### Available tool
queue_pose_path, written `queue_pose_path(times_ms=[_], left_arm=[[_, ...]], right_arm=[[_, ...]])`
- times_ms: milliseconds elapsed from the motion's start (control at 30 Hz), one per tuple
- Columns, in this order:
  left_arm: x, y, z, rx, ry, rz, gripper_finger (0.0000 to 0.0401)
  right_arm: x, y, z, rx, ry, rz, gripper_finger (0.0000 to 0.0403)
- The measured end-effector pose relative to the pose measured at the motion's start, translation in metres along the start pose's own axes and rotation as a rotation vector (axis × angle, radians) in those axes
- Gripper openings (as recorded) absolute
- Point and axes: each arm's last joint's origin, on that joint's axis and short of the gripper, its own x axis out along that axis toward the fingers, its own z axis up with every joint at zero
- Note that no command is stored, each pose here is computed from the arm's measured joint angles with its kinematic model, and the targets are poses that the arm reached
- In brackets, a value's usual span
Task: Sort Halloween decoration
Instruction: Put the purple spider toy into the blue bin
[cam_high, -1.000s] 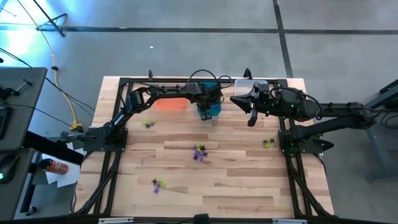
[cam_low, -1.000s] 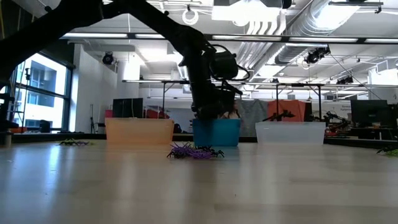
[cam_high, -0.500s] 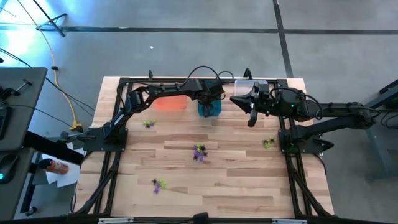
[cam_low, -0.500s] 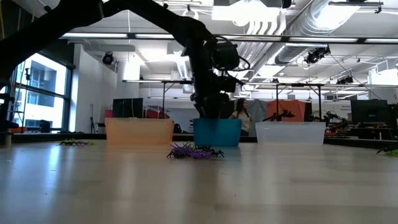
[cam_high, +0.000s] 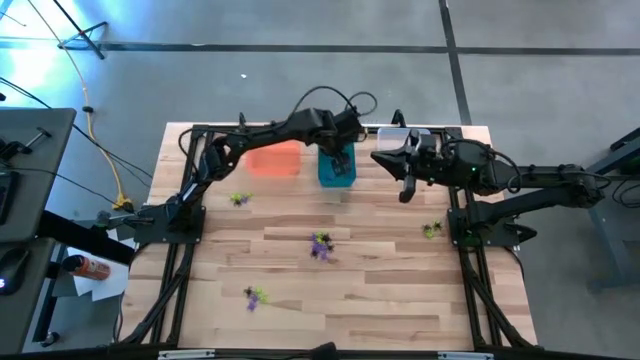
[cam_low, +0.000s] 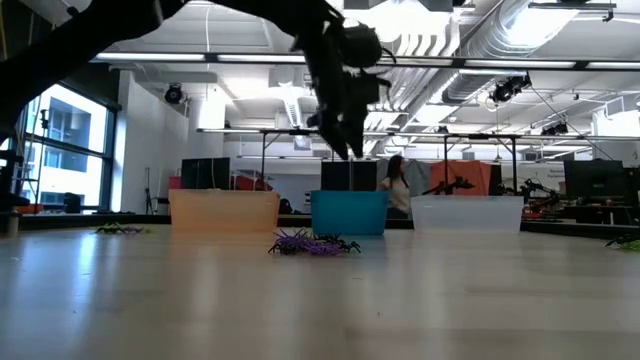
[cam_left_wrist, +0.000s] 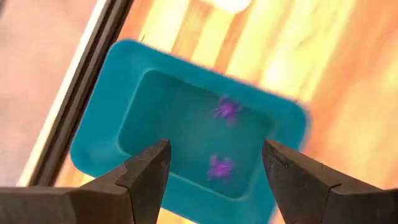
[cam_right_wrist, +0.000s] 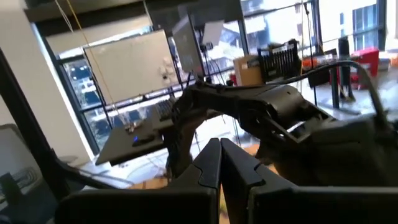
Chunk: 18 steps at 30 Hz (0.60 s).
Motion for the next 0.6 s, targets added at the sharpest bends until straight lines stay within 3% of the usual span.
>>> queue_pose_path(times_ms=[200, 333, 467, 600], left_arm=[[-0.057, 0.002, 0.002, -0.095, -0.109, -0.074, 0.0241], [-0.102, -0.01, -0.004, -0.098, -0.206, -0.104, 0.0241], [-0.128, -0.029, -0.026, -0.086, -0.283, -0.138, 0.0241], [-0.143, -0.045, -0.067, -0.136, -0.388, -0.196, 0.0241]], right_arm=[[0.0, 0.0, 0.003, -0.058, -0.028, 0.003, 0.0], [0.0, 0.0, 0.001, -0.07, -0.01, -0.001, 0.0], [0.0, 0.0, 0.001, -0.079, -0.002, -0.002, 0.0], [0.0, -0.001, 0.0, -0.075, 0.001, -0.002, 0.0]])
